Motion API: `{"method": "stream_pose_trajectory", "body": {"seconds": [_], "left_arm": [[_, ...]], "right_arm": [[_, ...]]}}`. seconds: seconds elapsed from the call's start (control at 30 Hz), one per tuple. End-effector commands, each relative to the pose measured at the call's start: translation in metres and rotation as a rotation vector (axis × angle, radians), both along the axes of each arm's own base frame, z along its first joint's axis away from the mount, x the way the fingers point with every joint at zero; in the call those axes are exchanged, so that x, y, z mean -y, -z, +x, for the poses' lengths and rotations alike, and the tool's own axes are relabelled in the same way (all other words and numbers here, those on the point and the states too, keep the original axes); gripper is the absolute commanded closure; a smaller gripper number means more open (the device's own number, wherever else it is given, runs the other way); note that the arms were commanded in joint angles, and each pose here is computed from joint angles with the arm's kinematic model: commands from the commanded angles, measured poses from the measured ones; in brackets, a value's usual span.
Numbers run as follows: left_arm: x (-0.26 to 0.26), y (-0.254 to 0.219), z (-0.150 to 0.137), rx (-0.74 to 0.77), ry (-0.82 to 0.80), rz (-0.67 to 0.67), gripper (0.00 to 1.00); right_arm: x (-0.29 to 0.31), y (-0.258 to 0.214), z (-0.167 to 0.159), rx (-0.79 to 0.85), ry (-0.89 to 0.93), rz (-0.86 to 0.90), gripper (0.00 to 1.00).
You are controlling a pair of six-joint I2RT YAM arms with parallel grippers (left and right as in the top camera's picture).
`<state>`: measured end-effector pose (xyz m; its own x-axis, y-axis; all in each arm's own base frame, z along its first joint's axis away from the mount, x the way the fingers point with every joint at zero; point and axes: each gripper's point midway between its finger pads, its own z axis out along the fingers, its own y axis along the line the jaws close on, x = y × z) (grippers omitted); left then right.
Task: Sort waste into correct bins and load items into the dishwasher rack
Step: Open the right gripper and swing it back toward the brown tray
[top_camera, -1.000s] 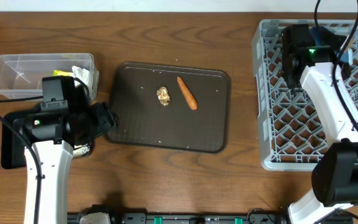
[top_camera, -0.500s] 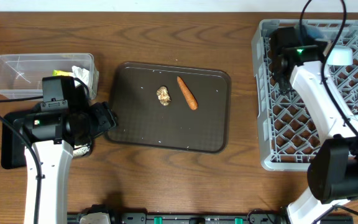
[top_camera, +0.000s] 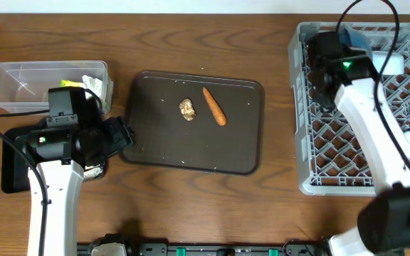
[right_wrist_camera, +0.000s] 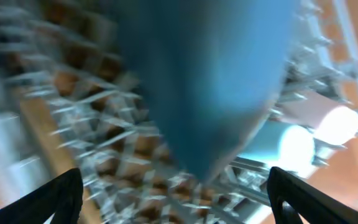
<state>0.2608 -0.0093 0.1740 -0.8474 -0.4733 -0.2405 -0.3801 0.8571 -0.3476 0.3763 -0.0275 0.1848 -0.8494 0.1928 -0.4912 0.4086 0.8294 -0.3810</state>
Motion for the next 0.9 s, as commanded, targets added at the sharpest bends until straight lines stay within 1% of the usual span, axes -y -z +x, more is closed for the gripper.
{"method": "stream_pose_trajectory", "body": {"seconds": [0.0,0.17,0.3,0.37,0.63,0.87], "left_arm": [[-0.004,-0.004,0.003,0.01,-0.005,0.016,0.33],[-0.004,-0.004,0.003,0.01,-0.005,0.016,0.33],[-0.004,-0.004,0.003,0.01,-0.005,0.016,0.33],[-0.004,-0.004,0.003,0.01,-0.005,0.016,0.33],[-0.004,-0.004,0.003,0.01,-0.005,0.016,0.33],[-0.004,-0.004,0.003,0.01,-0.005,0.016,0.33]], "right_arm": [[-0.047,-0.026,-0.005,0.04,-0.223,0.171,0.12],[-0.083,-0.044,-0.017,0.077,-0.346,0.314,0.11],[-0.126,-0.042,-0.024,0.045,-0.494,0.476,0.11],[-0.143,-0.04,-0.025,0.031,-0.556,0.522,0.12],[-0.206,-0.014,-0.011,-0.002,-0.715,0.529,0.14],[-0.275,0.043,0.009,-0.046,-0.885,0.5,0.18]]}}
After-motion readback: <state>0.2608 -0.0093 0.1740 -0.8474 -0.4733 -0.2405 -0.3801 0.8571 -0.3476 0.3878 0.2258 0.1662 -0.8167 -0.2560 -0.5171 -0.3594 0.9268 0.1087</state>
